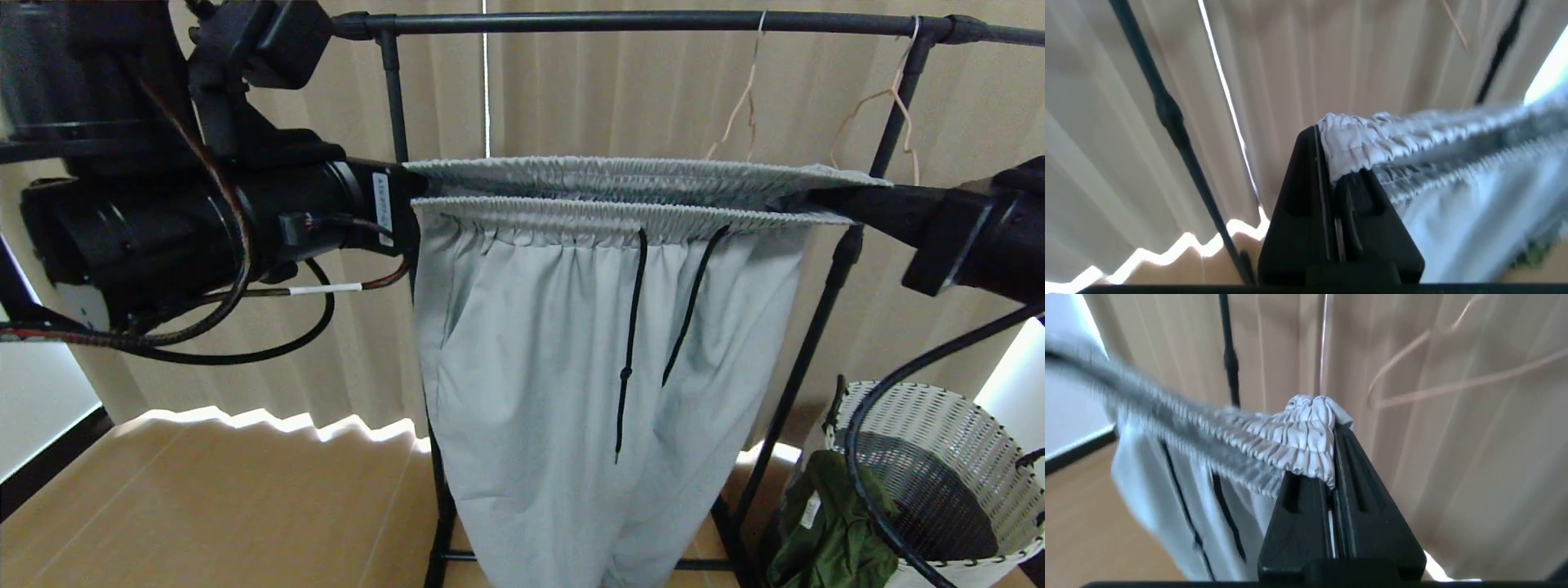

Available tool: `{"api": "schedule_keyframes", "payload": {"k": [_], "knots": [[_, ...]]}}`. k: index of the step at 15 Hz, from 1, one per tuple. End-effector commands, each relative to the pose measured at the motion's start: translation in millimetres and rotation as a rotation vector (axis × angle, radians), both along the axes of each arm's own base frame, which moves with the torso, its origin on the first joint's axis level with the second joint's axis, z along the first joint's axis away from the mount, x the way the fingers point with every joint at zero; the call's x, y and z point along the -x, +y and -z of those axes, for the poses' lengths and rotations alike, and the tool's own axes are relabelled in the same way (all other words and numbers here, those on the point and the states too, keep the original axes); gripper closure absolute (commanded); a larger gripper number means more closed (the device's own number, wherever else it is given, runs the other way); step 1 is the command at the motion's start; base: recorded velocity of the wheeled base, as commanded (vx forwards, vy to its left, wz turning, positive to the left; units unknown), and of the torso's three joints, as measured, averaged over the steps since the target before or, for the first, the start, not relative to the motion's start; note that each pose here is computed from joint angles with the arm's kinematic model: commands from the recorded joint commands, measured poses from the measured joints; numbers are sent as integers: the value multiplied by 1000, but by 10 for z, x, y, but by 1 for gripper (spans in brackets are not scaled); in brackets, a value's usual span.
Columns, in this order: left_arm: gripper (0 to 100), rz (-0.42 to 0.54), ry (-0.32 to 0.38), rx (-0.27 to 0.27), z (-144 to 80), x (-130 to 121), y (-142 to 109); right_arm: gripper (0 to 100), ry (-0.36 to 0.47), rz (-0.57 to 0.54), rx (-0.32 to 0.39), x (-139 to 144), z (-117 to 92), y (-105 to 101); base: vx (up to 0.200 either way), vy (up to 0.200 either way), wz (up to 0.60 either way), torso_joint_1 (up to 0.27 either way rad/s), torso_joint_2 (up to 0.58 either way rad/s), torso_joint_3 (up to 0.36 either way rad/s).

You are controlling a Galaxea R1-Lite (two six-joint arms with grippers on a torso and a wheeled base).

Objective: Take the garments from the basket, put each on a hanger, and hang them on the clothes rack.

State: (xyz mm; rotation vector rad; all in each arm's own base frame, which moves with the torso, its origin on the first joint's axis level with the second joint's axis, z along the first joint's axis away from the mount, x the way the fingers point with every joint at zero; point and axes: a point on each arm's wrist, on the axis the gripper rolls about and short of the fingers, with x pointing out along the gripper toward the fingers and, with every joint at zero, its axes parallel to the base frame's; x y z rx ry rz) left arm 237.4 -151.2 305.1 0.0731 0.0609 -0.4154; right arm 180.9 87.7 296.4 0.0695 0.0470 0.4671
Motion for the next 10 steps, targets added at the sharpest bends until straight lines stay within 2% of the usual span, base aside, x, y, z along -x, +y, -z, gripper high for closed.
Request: {"api": "schedule_keyframes", "payload": {"k": [1, 3, 5, 9, 10], "knots": [[100, -29, -10, 7, -26, -299, -97, 100, -34, -64, -24, 358, -113, -96, 0, 0, 0, 0, 0, 0], [100, -31, -19, 12, -40, -465, -199, 100, -27, -200, -24, 509, -45, -76, 0, 0, 0, 0, 0, 0], [100, -29, -19, 12, -18, -594, -285, 100, -5, -340, -11, 543, 57, -60, 0, 0, 0, 0, 0, 0], [100, -29, -13, 8, -7, -585, -273, 100, 10, -346, -6, 472, 70, -26, 0, 0, 0, 0, 0, 0], [100, -41, -12, 6, -23, -553, -193, 100, 24, -281, 2, 349, 80, -36, 0, 0, 0, 0, 0, 0]]}}
